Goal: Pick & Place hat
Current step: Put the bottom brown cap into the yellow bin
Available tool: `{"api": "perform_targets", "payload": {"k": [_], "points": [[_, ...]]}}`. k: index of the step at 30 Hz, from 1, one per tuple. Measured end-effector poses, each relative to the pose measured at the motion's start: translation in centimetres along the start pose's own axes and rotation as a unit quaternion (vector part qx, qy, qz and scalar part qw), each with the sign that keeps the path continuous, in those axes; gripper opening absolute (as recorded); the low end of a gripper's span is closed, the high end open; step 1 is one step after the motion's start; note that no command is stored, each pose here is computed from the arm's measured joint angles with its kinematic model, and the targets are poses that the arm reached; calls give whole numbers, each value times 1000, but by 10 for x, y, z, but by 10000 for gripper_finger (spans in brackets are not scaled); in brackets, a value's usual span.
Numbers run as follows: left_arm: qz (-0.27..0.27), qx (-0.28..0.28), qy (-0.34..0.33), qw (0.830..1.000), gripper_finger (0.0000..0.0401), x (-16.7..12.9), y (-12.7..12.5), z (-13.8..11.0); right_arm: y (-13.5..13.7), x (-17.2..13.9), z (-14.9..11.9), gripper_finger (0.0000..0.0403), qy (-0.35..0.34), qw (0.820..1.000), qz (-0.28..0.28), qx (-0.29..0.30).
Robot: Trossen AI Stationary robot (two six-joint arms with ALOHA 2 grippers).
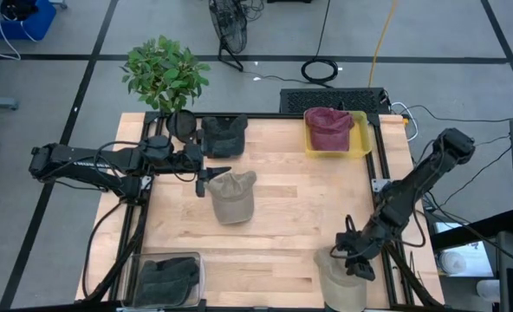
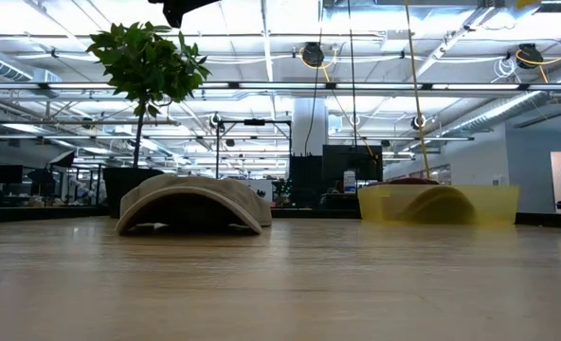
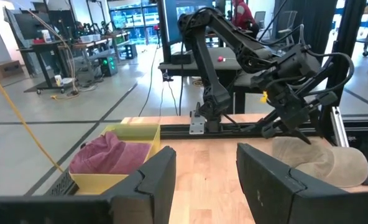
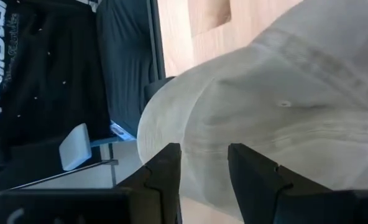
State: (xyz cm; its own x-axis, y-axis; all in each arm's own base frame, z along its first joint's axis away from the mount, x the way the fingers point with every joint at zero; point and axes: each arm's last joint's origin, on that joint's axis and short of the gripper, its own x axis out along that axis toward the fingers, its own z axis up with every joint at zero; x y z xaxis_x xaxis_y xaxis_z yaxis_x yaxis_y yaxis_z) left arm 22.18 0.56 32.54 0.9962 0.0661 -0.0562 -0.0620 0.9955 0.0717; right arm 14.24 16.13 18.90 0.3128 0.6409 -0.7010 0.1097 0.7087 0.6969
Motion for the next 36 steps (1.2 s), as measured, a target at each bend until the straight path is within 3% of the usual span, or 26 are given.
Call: {"api": "perform_targets", "payload": {"k": [7,24,36], "points": [[3,-1,0,1000,172,0,0,0,4,10,-3,123,7,1000,12,11],[2,-34,0,999,172,0,0,0,-4,37,-12,143,42,998,-38,20],[2,-33,0,999,172,0,0,0,-9,46,-12,97,48,997,-51,23]]}}
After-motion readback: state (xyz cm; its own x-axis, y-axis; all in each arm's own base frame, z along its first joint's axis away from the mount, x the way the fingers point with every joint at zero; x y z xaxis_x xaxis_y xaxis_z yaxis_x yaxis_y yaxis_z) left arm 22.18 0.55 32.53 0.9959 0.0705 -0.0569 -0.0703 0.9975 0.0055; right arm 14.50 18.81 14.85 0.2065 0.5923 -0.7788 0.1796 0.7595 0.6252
